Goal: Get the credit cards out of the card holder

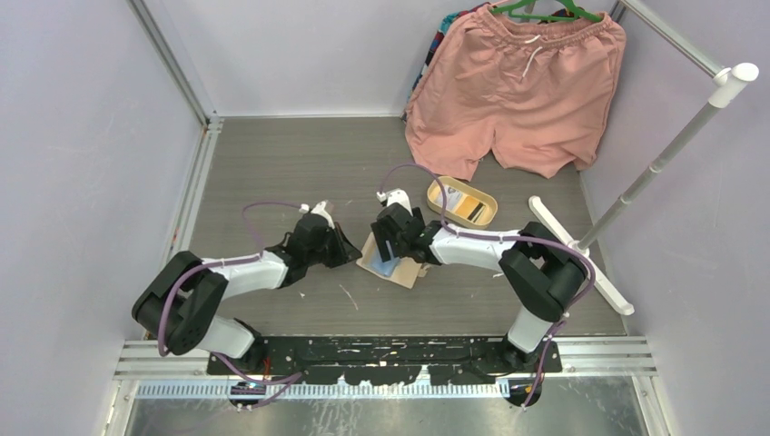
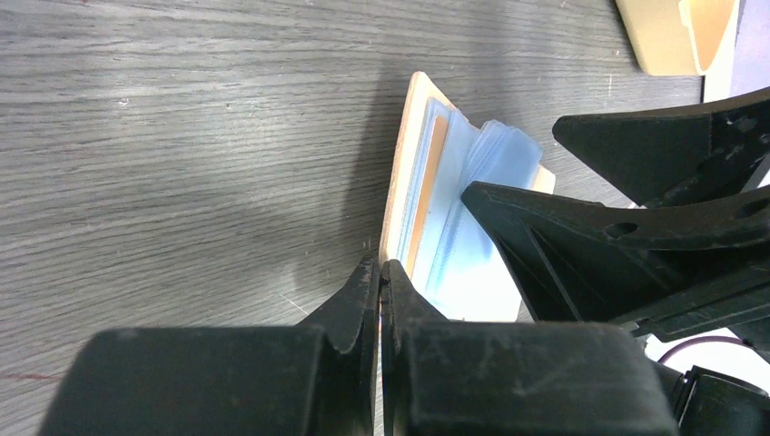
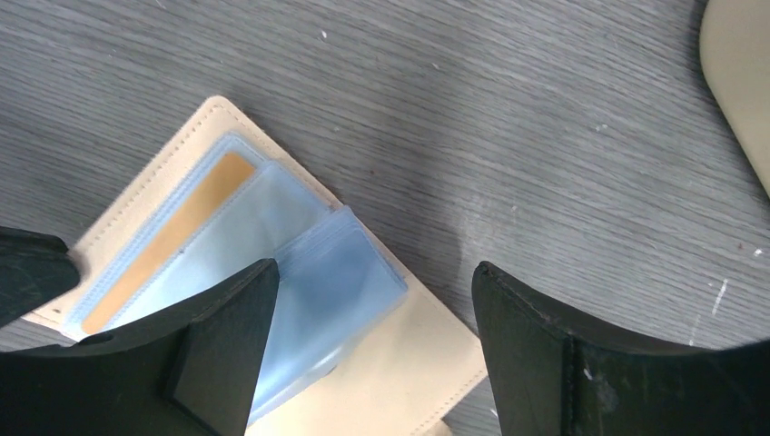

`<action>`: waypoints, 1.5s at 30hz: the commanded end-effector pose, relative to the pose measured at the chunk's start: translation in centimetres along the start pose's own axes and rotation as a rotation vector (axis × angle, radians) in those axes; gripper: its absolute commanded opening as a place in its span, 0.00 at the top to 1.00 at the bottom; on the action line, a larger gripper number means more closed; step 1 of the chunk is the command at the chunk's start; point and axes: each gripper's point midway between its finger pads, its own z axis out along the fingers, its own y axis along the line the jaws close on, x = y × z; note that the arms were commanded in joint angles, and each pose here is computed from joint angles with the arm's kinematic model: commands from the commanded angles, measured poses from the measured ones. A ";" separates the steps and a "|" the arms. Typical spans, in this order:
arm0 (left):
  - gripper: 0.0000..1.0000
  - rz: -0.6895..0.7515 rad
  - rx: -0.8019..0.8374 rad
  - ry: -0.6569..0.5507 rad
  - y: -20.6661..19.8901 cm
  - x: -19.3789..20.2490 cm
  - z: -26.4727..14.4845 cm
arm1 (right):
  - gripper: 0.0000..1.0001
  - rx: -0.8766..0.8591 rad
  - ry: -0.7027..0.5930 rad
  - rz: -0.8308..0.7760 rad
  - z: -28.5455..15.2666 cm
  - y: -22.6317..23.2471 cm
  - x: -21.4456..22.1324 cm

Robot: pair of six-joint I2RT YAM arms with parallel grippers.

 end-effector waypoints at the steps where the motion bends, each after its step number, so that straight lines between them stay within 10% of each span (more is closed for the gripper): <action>1: 1.00 0.029 0.031 -0.088 -1.8 -2.5 -0.7 | 0.17 0.035 -0.019 -0.023 -1.6 -1.2 -0.2; 20: 1.00 0.051 -0.013 -0.148 -1.9 -4.0 -2.9 | 0.17 0.063 0.014 -0.017 -5.2 -3.9 2.8; 32: 1.00 0.072 -0.008 -0.153 -2.5 -4.1 -3.8 | 0.16 -0.092 -0.182 0.047 -6.9 0.9 -7.7; 45: 1.00 0.080 -0.020 -0.136 -2.3 -3.8 -3.5 | 0.16 -0.130 -0.118 0.027 -2.0 4.1 -7.8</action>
